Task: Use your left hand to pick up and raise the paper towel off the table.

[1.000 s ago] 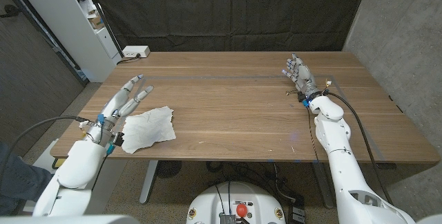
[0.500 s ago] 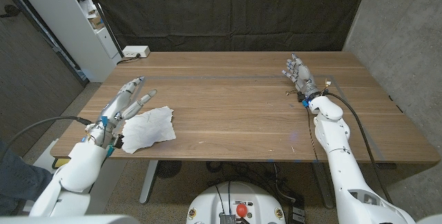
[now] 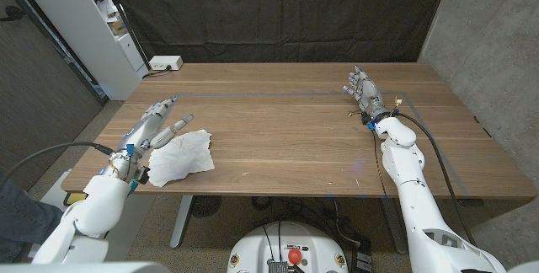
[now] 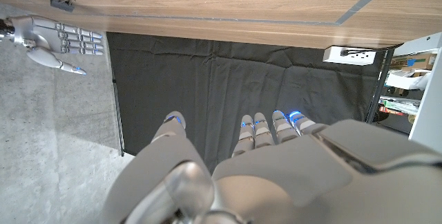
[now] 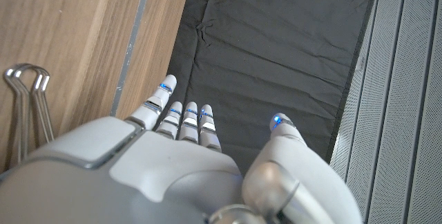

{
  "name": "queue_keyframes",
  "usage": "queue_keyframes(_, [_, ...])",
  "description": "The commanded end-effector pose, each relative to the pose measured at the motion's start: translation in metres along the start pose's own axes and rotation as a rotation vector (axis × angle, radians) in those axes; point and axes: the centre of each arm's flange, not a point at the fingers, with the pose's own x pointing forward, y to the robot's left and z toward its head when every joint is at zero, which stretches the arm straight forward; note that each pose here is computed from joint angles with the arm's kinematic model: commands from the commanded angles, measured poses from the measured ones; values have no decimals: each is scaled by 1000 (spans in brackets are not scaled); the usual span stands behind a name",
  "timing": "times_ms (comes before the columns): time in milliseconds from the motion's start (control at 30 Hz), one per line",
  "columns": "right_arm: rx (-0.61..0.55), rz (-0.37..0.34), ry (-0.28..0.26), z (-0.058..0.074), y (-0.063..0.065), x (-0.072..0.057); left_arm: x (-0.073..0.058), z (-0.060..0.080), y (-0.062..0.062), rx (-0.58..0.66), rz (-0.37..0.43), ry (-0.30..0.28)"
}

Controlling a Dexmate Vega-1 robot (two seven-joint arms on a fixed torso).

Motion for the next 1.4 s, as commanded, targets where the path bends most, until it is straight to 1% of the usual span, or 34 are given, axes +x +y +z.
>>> queue_keyframes(33, [0, -10, 3, -1, -2, -2, -5, 2, -1, 64, -13, 28])
queue_keyframes(433, [5, -10, 11, -4, -3, -4, -10, 5, -1, 128, -43, 60])
queue_keyframes(567, [7, -10, 12, -6, -3, -4, -11, 6, -2, 155, -46, 84])
queue_keyframes(767, [8, -11, 10, -6, -3, -5, -10, 8, -3, 196, -51, 81])
queue_keyframes(1000, [8, -15, 6, -6, -3, -5, -10, 10, -6, 237, -56, 101])
queue_keyframes(1133, [9, -16, 7, -6, -4, -5, -11, 11, -9, 276, -72, 109])
queue_keyframes(1167, [10, -17, 6, -6, -4, -5, -11, 11, -9, 278, -74, 123])
queue_keyframes(1400, [14, -16, 10, -8, -3, -2, -11, 9, -13, 289, -112, 150])
